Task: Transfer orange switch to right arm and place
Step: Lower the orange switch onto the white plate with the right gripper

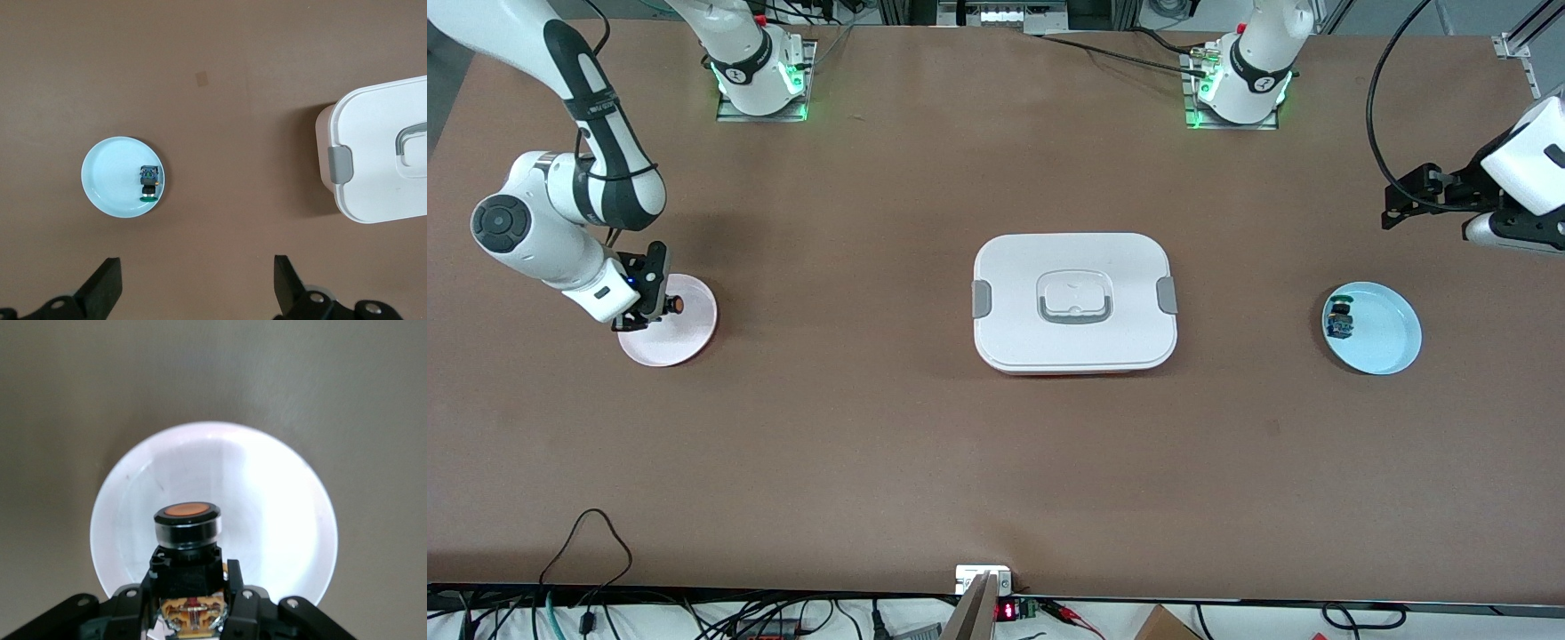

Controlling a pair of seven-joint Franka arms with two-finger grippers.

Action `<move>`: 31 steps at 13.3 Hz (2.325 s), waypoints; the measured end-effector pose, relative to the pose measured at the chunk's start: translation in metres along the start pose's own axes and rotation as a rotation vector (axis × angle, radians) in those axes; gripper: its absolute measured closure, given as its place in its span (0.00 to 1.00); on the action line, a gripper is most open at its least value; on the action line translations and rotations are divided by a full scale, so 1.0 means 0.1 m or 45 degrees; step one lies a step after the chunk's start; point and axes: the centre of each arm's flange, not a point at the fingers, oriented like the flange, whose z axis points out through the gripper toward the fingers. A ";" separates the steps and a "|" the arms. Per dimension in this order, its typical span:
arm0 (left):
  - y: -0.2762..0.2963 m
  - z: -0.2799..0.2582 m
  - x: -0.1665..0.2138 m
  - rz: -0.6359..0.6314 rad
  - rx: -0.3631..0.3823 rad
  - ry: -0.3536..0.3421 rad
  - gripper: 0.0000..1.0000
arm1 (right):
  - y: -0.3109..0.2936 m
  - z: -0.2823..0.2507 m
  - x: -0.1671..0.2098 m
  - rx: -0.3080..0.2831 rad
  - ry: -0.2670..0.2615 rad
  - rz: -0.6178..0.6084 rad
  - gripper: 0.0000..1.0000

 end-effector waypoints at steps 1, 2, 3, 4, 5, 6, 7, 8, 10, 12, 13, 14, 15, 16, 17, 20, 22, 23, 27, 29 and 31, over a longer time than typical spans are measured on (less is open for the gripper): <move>-0.04 0.00 -0.01 -0.008 -0.002 -0.006 0.00 | -0.01 0.07 -0.04 -0.001 0.003 0.000 0.59; -0.05 0.01 -0.02 -0.013 -0.003 -0.013 0.00 | -0.01 0.12 -0.06 0.003 0.006 0.002 0.59; -0.05 0.02 -0.03 -0.013 -0.005 -0.024 0.00 | -0.02 0.16 -0.05 0.005 0.008 0.002 0.59; -0.04 0.02 -0.03 -0.010 -0.005 -0.032 0.00 | -0.02 0.20 -0.06 0.003 0.010 0.003 0.59; -0.02 0.02 -0.03 -0.005 -0.006 -0.036 0.00 | -0.04 0.24 -0.07 0.000 0.012 0.006 0.59; 0.00 0.03 -0.04 -0.003 -0.006 -0.042 0.00 | -0.05 0.28 -0.08 0.001 0.012 0.007 0.59; 0.00 0.03 -0.04 -0.004 -0.006 -0.046 0.00 | -0.07 0.29 -0.08 0.002 0.013 0.007 0.59; -0.02 0.04 -0.04 -0.008 -0.007 -0.049 0.00 | -0.07 0.30 -0.08 0.001 0.013 0.006 0.59; -0.04 0.04 -0.04 -0.013 -0.008 -0.053 0.00 | -0.08 0.31 -0.07 -0.010 0.014 0.005 0.59; -0.04 0.04 -0.05 -0.014 -0.007 -0.056 0.00 | -0.09 0.33 -0.06 -0.014 0.015 0.004 0.59; -0.04 0.04 -0.05 -0.014 -0.006 -0.056 0.00 | -0.09 0.34 -0.06 -0.014 0.016 0.004 0.55; -0.04 0.04 -0.05 -0.013 -0.005 -0.055 0.00 | -0.09 0.35 -0.06 -0.014 0.016 0.004 0.44; -0.03 0.03 -0.04 -0.011 -0.005 -0.053 0.00 | -0.09 0.35 -0.06 -0.016 0.016 0.004 0.36; -0.02 0.02 -0.04 -0.008 -0.004 -0.051 0.00 | -0.09 0.35 -0.06 -0.017 0.016 0.005 0.25; -0.01 0.02 -0.04 -0.006 -0.004 -0.050 0.00 | -0.09 0.34 -0.07 -0.019 0.015 0.005 0.15; -0.01 0.02 -0.03 -0.005 -0.003 -0.043 0.00 | -0.07 0.25 -0.10 -0.034 0.010 0.011 0.00; -0.01 0.01 -0.03 -0.005 -0.002 -0.038 0.00 | -0.03 0.04 -0.13 -0.053 0.008 0.029 0.00; -0.01 0.02 -0.03 -0.005 -0.002 -0.038 0.00 | -0.01 -0.10 -0.15 -0.069 0.021 0.061 0.00; -0.01 0.04 -0.01 -0.005 -0.003 -0.041 0.00 | 0.13 -0.69 -0.18 -0.142 0.099 0.213 0.00; -0.02 0.04 -0.01 -0.006 -0.003 -0.041 0.00 | 0.16 -0.90 -0.18 -0.054 0.193 0.421 0.00; -0.02 0.04 -0.01 -0.007 -0.003 -0.041 0.00 | 0.23 -1.09 -0.19 0.018 0.235 0.621 0.00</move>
